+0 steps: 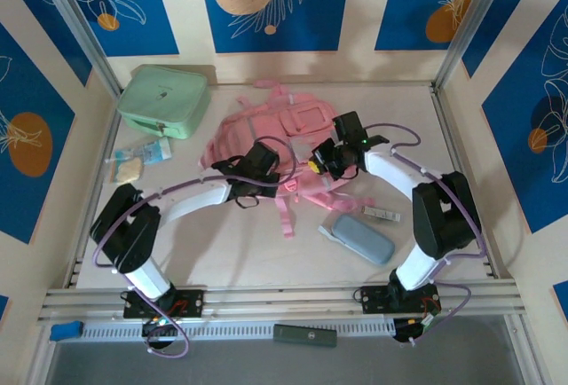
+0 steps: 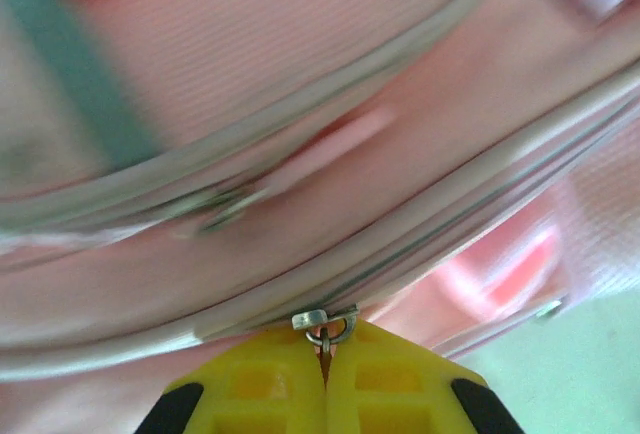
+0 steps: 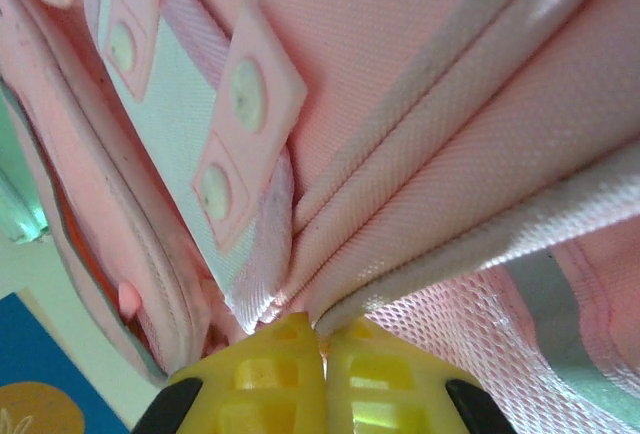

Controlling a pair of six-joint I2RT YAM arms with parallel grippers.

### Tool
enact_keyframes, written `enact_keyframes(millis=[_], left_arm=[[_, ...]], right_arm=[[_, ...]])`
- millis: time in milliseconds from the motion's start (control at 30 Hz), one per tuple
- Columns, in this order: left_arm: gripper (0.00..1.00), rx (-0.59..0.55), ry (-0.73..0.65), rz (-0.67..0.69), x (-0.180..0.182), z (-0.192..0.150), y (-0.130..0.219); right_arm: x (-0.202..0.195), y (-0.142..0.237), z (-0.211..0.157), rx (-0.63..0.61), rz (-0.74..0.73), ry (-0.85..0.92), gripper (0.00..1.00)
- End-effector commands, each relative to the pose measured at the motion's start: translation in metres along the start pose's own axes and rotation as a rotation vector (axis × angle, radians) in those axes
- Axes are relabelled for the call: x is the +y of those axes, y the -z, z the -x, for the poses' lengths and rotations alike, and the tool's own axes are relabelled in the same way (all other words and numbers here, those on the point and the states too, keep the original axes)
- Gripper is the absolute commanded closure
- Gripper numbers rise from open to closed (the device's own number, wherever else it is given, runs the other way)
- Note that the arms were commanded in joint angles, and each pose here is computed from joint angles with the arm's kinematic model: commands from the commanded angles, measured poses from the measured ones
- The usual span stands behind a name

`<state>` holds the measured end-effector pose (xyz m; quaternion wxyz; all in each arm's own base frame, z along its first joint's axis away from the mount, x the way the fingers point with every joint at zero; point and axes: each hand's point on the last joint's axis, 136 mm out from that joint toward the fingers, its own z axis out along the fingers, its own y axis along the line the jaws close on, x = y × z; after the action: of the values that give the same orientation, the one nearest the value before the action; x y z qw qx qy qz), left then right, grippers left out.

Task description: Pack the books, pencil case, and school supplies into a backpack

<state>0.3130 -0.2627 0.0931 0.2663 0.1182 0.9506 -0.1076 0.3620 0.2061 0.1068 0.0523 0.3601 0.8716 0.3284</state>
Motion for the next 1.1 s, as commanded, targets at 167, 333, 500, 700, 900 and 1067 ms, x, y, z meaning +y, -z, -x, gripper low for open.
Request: enact_keyframes(millis=[167,333,500,700,900,1067], left_arm=[[1.0,0.041,0.03,-0.014,0.014,-0.011,0.021],[1.0,0.015,0.073,-0.056,0.003,0.002,0.022],[1.0,-0.015,0.088,-0.088,-0.002,0.009,0.026],[1.0,-0.016,0.086,-0.101,-0.005,0.01,0.027],[1.0,-0.007,0.078,-0.112,-0.008,0.011,0.025],[1.0,0.004,0.067,-0.103,-0.007,0.01,0.027]], right_arm=[[0.019,-0.005,0.028,-0.021,0.001,0.185,1.0],[0.028,0.009,-0.013,0.0,0.047,0.236,0.6],[0.012,-0.002,-0.056,0.114,0.073,0.122,0.44],[0.027,-0.032,-0.077,0.148,0.087,0.071,0.43],[0.042,-0.051,-0.062,0.036,0.025,0.134,0.52],[0.042,-0.063,-0.058,0.042,0.0,0.179,0.72]])
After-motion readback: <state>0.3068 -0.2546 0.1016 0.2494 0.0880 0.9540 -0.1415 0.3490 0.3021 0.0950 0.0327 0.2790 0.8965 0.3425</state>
